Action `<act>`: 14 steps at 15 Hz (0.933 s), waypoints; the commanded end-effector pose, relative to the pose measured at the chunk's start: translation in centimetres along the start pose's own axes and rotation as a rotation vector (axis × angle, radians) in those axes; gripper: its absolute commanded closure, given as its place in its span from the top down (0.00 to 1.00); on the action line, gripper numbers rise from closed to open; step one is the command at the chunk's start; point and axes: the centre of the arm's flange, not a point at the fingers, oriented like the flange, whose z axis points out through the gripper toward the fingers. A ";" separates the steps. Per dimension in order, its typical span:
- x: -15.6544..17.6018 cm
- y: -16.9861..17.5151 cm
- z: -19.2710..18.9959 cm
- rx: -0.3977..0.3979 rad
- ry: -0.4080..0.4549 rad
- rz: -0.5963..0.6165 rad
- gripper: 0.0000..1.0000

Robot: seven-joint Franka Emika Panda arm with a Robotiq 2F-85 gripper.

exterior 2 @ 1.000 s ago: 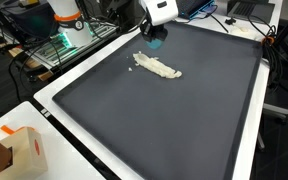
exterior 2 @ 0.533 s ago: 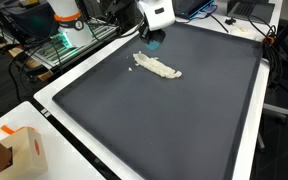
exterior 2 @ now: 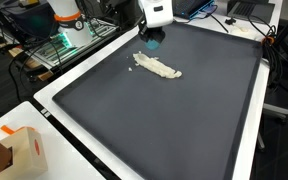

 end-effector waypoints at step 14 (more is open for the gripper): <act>-3.4 -8.4 -4.1 -0.365 0.140 0.045 0.25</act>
